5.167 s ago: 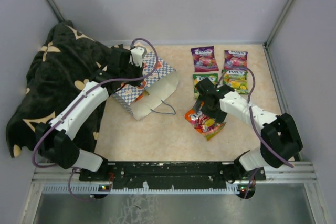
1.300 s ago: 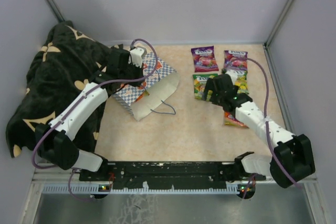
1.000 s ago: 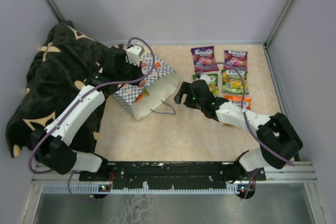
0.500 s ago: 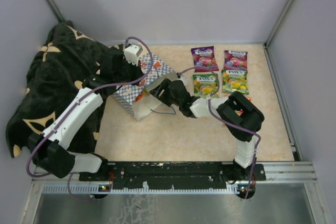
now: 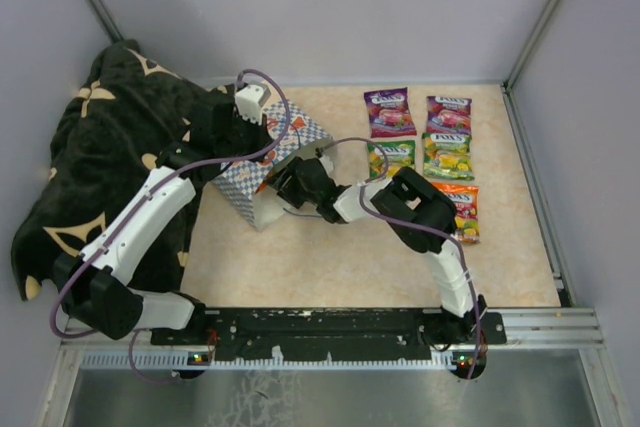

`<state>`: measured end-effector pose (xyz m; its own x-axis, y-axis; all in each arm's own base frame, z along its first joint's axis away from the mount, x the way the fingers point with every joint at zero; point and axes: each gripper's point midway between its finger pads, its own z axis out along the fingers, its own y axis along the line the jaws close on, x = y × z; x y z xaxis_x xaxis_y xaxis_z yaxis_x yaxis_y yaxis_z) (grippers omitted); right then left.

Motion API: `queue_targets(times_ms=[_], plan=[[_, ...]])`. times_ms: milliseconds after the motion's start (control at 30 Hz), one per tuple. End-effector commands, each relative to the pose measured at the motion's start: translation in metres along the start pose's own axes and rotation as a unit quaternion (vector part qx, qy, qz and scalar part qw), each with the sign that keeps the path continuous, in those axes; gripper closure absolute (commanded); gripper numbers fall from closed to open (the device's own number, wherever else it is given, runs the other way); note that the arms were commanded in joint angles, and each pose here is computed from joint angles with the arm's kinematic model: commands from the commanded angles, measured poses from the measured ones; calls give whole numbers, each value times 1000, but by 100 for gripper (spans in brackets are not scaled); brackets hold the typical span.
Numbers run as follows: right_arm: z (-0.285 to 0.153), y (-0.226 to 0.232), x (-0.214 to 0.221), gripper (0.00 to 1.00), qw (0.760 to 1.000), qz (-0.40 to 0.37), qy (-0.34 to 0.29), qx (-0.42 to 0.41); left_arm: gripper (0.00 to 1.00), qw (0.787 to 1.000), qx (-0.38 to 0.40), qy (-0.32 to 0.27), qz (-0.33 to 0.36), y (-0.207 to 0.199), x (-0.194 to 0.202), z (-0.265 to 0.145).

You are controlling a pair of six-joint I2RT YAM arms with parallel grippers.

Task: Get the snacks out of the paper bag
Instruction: Take out the snack from the paper bag.

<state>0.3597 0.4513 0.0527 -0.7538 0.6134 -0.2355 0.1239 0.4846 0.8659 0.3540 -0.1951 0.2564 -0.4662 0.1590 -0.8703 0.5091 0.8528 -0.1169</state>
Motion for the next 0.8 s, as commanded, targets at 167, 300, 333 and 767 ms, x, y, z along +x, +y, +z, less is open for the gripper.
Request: queue_targets(times_ms=[167,300,333,767], plan=[[38,19,10,44,1000,24,-14,-9,92,1000,10,-28,1,-4,-16,-11],[53,25,9,52,999,28,-25,-9,92,1000,10,-29,2,-4,-16,-11],[55,26,10,59,999,27,-24,-11,92,1000,8,-29,3,-3,-16,-12],[-103,16,24,100,986,-140,90,-12,92,1000,-21,-22,6,8,-14,-10]])
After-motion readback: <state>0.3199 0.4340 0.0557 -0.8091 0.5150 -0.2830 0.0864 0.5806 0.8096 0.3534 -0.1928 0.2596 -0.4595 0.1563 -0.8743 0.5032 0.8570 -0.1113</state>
